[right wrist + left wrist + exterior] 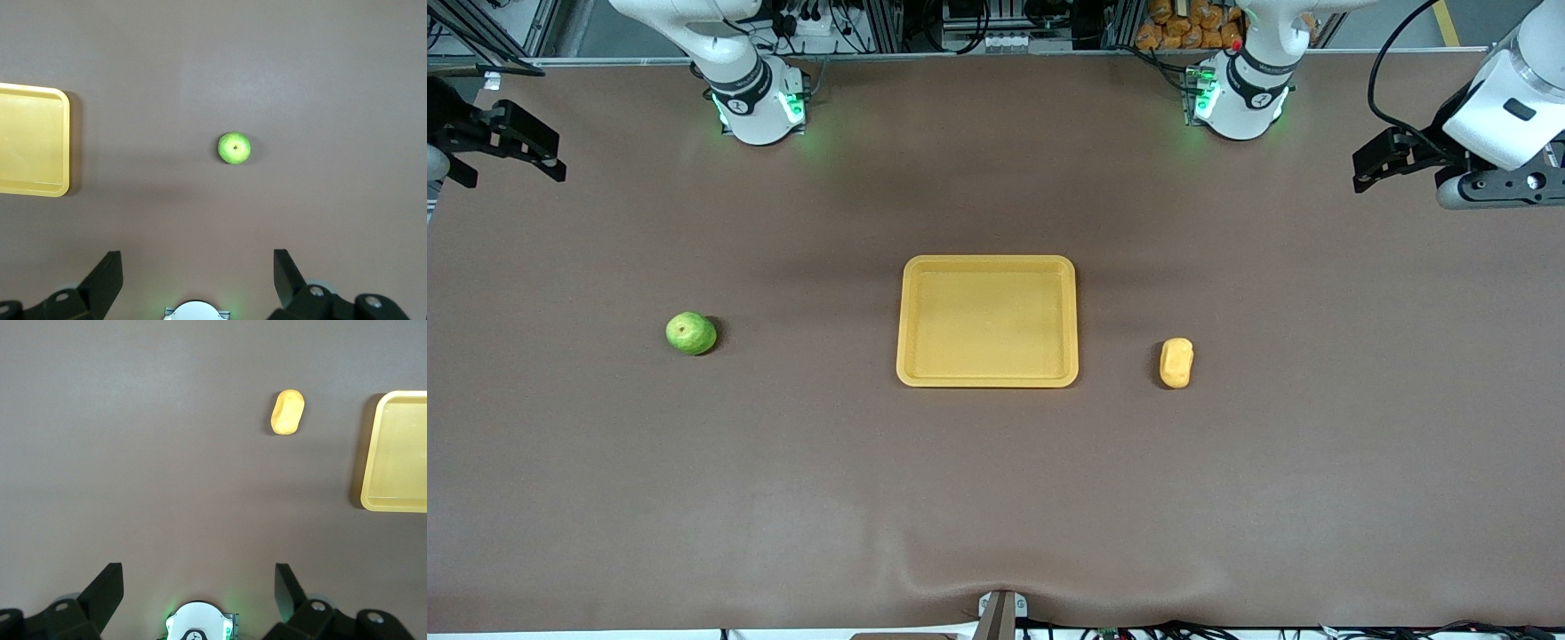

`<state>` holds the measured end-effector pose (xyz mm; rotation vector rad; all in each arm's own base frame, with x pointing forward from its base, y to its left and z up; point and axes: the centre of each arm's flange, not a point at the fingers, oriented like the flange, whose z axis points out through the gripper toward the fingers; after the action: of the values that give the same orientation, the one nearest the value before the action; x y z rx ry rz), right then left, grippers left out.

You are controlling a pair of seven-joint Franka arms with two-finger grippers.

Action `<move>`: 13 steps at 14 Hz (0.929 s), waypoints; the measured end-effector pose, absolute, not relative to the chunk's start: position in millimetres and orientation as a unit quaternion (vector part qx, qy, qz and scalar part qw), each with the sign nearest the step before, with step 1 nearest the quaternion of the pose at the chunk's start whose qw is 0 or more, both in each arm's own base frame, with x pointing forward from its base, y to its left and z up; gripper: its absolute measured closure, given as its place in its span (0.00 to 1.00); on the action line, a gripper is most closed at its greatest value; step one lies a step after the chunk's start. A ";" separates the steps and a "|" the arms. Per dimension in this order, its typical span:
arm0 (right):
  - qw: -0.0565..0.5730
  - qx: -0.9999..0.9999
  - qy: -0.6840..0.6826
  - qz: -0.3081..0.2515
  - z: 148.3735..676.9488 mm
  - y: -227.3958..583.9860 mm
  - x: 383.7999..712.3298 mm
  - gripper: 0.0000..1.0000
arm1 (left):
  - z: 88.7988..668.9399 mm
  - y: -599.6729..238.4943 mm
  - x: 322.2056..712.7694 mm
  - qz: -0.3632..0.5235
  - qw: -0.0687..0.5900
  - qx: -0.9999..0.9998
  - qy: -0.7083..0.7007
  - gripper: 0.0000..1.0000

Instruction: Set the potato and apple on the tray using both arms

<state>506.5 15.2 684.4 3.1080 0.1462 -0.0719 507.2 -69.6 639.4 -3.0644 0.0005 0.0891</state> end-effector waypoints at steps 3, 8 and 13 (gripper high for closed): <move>0.015 0.999 0.047 -0.023 684.1 15.2 506.5 0.00 | 639.6 -69.0 507.3 0.029 0.038 -0.999 0.000 0.00; 0.015 0.999 0.046 -0.024 683.5 14.5 506.5 0.00 | 639.5 -63.9 508.2 0.029 0.037 -0.999 -0.005 0.00; 0.014 0.999 0.040 -0.029 679.6 6.9 507.6 0.00 | 629.5 -63.5 513.7 0.040 0.032 -0.999 -0.006 0.00</move>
<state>507.6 6.9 679.6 3.1094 0.1232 -0.0894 513.7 -63.5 629.5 -3.0755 -0.0189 0.1222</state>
